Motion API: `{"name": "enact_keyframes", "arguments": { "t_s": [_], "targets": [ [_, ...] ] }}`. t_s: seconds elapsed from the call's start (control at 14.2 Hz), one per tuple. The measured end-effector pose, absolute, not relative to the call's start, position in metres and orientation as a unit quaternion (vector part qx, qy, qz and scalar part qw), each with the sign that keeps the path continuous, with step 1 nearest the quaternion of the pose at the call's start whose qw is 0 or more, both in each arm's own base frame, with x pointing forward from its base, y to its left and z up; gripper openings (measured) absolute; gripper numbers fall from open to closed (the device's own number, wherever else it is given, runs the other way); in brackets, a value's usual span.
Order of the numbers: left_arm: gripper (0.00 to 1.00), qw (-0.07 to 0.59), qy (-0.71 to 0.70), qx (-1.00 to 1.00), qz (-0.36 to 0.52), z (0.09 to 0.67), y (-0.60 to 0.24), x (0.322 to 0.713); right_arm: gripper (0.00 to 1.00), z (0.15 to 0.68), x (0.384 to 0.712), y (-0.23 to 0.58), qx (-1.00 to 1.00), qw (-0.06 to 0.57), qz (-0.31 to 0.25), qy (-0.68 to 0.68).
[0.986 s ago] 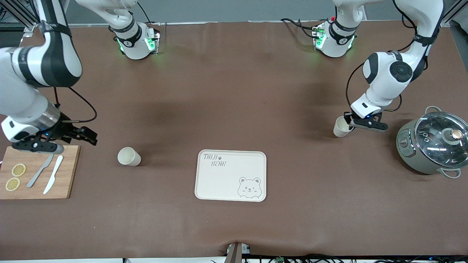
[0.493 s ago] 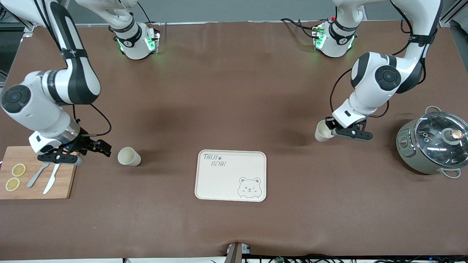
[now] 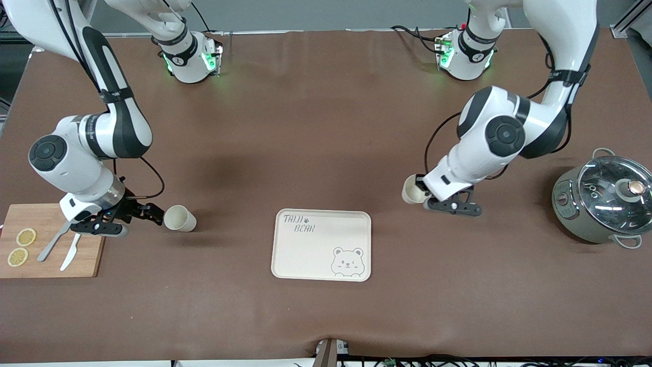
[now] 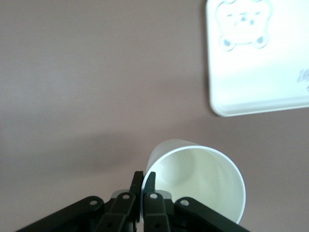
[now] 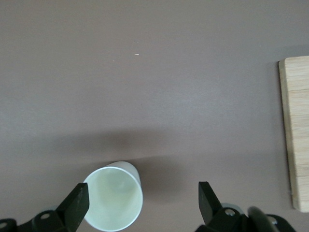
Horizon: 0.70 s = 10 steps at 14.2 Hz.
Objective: Place white IKEA cup upright on tray with both arms
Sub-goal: 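Carry the cup toward the tray while the right gripper reaches the other cup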
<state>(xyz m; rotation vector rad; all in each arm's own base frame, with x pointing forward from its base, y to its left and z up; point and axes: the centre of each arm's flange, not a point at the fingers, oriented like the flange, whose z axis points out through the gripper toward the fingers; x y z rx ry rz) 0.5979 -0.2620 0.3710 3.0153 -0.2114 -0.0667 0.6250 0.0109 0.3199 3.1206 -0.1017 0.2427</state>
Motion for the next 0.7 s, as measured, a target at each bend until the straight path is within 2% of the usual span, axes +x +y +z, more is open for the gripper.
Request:
{"name": "enact_keyframes", "arguments": {
  "t_s": [0.42, 0.7],
  "targets": [
    [0.04, 0.088, -0.061, 0.994, -0.032, 0.340, -0.309, 0.631, 1.00, 0.294, 0.625, 0.006, 0.996, 0.007, 0.087, -0.031],
    [0.04, 0.075, -0.061, 0.995, -0.024, 0.323, -0.332, 0.641, 1.00, 0.281, 0.624, 0.006, 0.996, 0.006, 0.085, -0.030]
  ]
}}
